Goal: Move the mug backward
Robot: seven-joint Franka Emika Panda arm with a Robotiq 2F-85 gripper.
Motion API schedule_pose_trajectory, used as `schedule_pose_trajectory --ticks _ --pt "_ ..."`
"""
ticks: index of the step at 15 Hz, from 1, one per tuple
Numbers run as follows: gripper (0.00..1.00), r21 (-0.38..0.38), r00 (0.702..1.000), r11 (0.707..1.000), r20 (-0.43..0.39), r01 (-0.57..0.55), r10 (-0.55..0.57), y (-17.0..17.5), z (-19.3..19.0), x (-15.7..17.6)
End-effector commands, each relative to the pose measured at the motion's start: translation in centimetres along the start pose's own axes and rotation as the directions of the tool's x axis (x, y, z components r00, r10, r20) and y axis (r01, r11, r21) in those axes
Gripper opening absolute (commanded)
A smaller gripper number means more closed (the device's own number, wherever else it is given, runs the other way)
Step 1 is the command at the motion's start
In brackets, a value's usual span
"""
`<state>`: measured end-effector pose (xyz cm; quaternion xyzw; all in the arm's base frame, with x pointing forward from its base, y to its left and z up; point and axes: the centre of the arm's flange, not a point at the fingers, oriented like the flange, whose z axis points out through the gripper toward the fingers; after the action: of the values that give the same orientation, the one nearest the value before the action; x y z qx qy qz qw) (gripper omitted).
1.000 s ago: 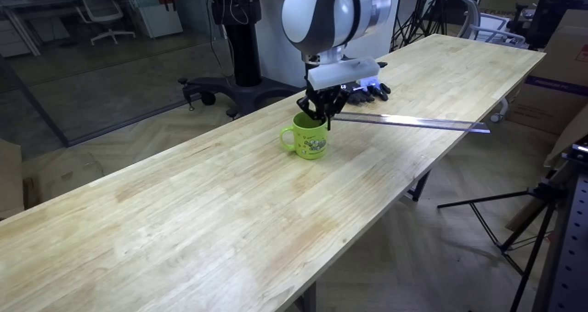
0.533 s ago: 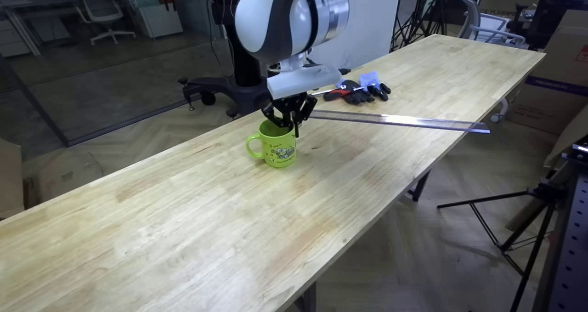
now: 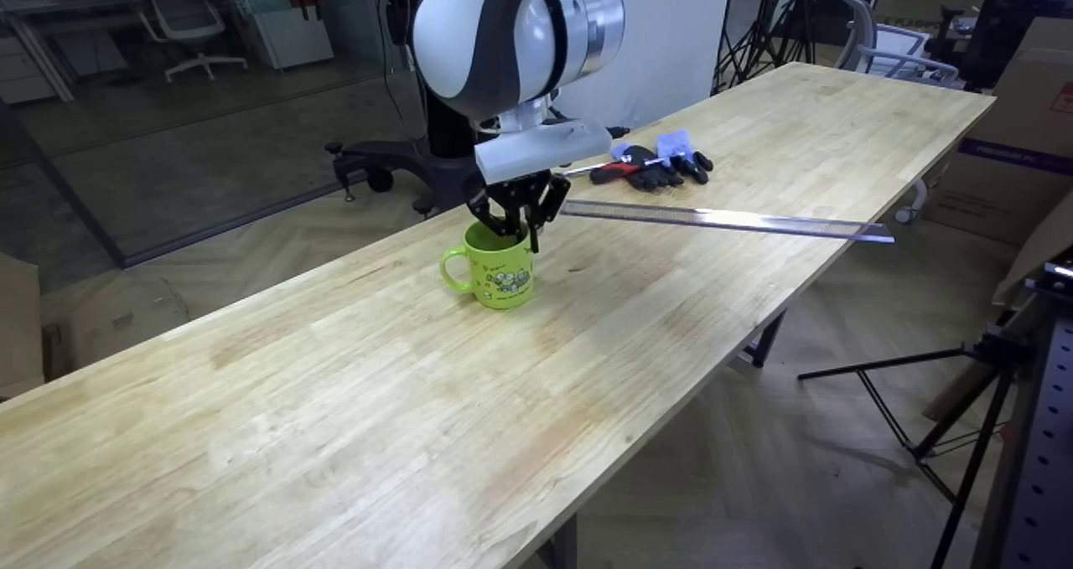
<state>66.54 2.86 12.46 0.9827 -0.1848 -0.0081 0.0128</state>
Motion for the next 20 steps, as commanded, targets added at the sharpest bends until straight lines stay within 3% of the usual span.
schedule_pose_trajectory --ticks 1,9,13,16,18,19,20 --pt "0.50 -0.001 0.999 0.999 -0.005 -0.040 0.040 -0.7 -0.4 0.6" --pt "0.99 -0.012 0.993 0.998 -0.096 -0.068 0.066 -2.1 -4.6 -0.3" --pt "1.00 0.010 0.992 0.996 -0.085 -0.088 0.089 -4.0 -9.1 -1.4" --pt "1.00 0.053 0.995 0.994 -0.017 -0.099 0.100 -4.4 -12.0 -2.2" --pt "1.00 0.081 0.992 0.990 0.055 -0.116 0.112 -4.1 -13.0 -2.6" --pt "1.00 0.054 0.997 0.995 0.002 -0.080 0.080 -5.1 -11.5 -1.7" --pt "1.00 0.062 0.996 0.994 0.021 -0.087 0.086 -5.0 -12.1 -1.9"
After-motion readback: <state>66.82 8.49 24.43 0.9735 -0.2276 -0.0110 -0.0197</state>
